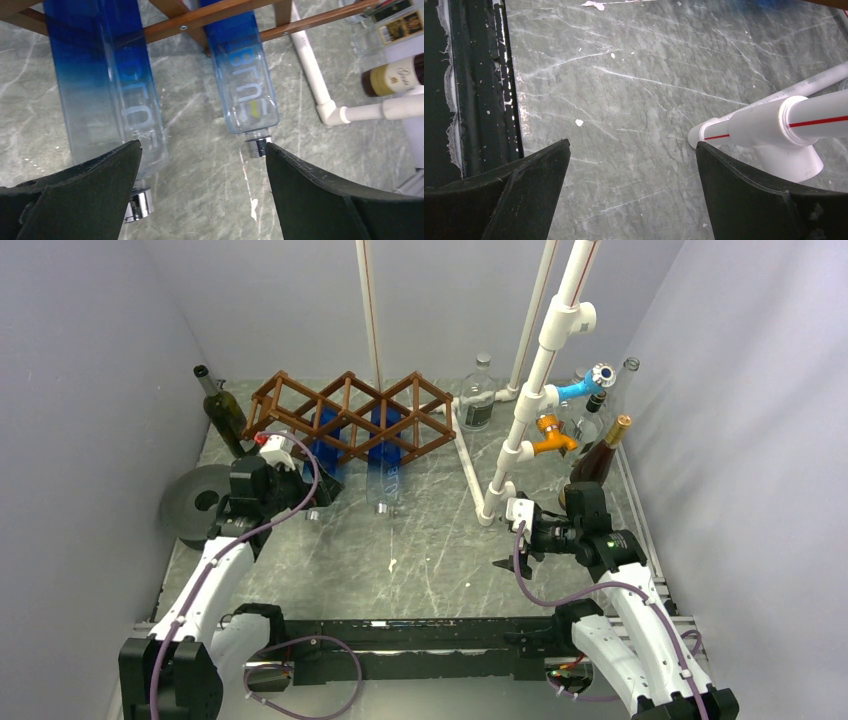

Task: Take the wine bottle off the wine rack
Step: Pick up the wine bottle from the wine rack.

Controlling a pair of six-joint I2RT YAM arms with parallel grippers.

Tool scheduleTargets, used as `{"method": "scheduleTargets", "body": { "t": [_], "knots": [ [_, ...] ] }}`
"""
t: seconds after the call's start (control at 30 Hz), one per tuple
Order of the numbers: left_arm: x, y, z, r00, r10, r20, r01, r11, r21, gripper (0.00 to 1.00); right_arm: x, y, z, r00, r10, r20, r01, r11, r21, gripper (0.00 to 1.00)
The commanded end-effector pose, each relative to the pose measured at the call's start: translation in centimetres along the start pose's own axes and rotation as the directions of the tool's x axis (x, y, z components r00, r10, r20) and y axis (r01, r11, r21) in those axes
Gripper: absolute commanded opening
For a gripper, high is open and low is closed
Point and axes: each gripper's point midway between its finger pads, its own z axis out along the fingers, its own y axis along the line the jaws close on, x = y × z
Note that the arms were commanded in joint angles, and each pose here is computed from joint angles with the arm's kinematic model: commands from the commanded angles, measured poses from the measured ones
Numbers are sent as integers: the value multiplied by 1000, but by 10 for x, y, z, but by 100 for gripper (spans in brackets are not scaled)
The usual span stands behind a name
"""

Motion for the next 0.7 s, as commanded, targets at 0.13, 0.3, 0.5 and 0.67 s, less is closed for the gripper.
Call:
{"method": "scheduleTargets", "body": {
  "t": [0.13,0.3,0.5,0.67],
  "knots": [
    [-24,24,-1,988,116,100,-102,985,-137,99,-5,-5,1,999,-41,20,41,999,7,100],
    [-33,39,-7,972,166,164,-127,966,-224,100,-6,-5,1,999,-43,22,43,999,7,100],
    [-41,56,-1,981,52,187,-23,988,-155,99,-6,-4,1,999,-41,22,41,999,3,100],
    [-40,62,10,988,-34,152,46,996,-76,100,-6,-4,1,999,-43,23,43,999,2,100]
  ]
}}
